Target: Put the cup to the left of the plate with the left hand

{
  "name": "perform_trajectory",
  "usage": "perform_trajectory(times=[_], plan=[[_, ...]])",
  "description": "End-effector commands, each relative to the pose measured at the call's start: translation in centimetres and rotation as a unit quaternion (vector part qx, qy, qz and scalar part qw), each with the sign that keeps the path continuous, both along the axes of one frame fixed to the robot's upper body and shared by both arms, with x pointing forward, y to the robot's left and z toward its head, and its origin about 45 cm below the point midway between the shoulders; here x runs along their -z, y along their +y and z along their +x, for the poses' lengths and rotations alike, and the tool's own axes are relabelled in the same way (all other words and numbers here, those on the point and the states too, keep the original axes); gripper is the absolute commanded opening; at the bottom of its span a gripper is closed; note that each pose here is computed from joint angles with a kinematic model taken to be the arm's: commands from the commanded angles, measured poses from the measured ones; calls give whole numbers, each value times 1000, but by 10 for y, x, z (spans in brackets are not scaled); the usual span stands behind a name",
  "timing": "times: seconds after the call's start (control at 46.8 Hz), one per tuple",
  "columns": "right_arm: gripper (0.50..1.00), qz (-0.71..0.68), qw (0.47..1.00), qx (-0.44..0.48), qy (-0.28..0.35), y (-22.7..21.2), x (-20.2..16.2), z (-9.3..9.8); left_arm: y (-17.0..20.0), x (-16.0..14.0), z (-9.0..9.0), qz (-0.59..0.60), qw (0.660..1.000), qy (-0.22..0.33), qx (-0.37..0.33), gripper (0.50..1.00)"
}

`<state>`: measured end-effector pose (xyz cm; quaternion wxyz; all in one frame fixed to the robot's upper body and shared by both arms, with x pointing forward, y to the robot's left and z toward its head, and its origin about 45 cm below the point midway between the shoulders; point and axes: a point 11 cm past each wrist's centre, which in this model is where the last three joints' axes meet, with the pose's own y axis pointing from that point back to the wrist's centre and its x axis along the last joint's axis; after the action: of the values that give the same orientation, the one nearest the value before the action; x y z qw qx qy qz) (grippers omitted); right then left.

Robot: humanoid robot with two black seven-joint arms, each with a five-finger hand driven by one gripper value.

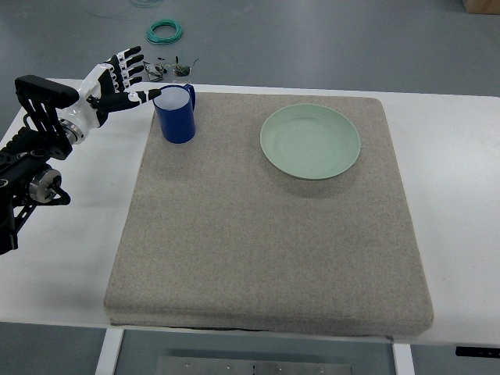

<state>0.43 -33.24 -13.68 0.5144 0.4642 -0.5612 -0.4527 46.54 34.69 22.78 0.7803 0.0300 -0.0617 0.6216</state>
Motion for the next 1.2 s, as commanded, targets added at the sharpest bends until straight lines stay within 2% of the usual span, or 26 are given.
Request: perform_trajectory(times=[0.0,0.214,0.448,0.555,0.705,0.811,1.046,1.174], plan=[[934,0,1000,0,0,0,0,0,7,-19,7,-6,1000,-19,-10,964],[934,0,1000,0,0,0,0,0,6,-61,25,-74,994,-62,-41,964],[934,0,1000,0,0,0,0,0,1,-96,44,-209,970,-82,-97,977],[934,0,1000,0,0,0,0,0,-8,-96,48,-246,961,-69,-110,977],[934,0,1000,0,0,0,0,0,-16,-76,52,-335,933,15,-129,988],[934,0,1000,0,0,0,0,0,-18,-69,52,-384,912,46,-134,992],[934,0,1000,0,0,0,0,0,-23,-59,53,-430,890,78,-129,992],[934,0,1000,0,0,0,0,0,-32,-67,52,-447,890,60,-67,992]])
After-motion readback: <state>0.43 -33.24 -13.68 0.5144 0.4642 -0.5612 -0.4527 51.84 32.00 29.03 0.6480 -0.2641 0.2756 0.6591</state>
